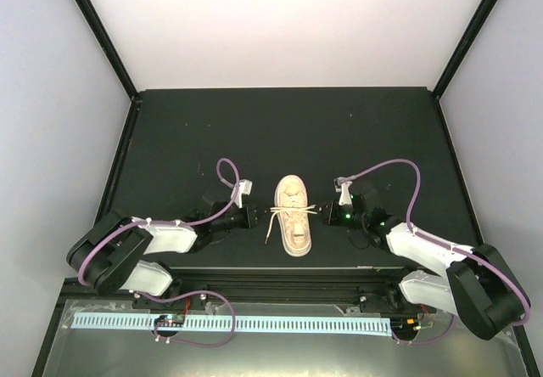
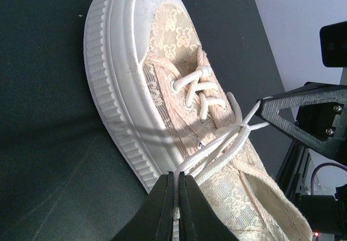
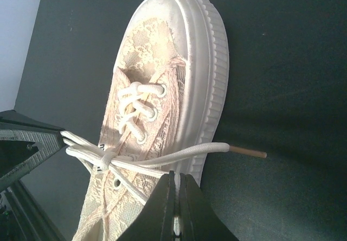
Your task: Tie the shoes
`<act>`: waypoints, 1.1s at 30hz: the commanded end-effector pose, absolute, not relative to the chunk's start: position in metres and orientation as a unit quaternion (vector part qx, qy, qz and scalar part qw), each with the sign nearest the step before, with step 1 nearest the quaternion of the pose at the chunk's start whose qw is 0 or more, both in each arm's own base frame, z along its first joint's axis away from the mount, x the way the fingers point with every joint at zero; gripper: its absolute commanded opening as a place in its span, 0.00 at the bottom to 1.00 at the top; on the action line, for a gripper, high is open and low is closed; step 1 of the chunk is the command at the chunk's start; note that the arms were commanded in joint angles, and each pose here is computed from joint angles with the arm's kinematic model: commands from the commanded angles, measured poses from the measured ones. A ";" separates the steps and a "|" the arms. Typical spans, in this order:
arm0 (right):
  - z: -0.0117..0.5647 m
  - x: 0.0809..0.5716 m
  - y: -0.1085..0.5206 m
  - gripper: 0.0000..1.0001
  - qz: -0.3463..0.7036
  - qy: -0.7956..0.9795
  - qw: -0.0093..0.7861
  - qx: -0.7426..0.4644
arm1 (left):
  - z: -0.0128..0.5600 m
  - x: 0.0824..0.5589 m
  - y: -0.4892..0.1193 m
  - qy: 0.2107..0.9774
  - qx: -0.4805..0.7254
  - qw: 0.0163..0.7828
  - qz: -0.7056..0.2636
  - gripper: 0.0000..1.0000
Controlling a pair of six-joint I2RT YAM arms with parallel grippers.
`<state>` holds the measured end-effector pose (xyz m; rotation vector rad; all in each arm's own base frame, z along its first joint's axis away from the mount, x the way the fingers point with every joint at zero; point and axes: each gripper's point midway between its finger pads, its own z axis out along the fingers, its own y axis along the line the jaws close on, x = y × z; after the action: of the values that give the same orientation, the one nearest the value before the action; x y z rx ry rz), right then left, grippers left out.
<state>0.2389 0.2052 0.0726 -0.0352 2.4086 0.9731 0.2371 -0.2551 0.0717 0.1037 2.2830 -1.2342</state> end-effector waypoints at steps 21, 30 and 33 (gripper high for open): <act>0.158 0.329 0.161 1.00 0.227 0.897 0.377 -0.033 | 0.160 0.306 -0.225 0.854 0.156 0.352 -0.350 0.94; 0.169 0.372 -0.001 1.00 0.107 0.861 0.472 0.156 | 0.195 0.351 -0.045 0.821 -0.030 0.495 -0.281 0.95; 0.177 0.363 -0.031 1.00 0.034 0.837 0.516 0.179 | 0.199 0.345 0.017 0.797 -0.113 0.564 -0.183 0.96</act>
<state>0.3682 0.0066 0.1543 0.3951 2.1692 0.3041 0.3546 -0.0331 0.1792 -0.1605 2.0344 -0.6284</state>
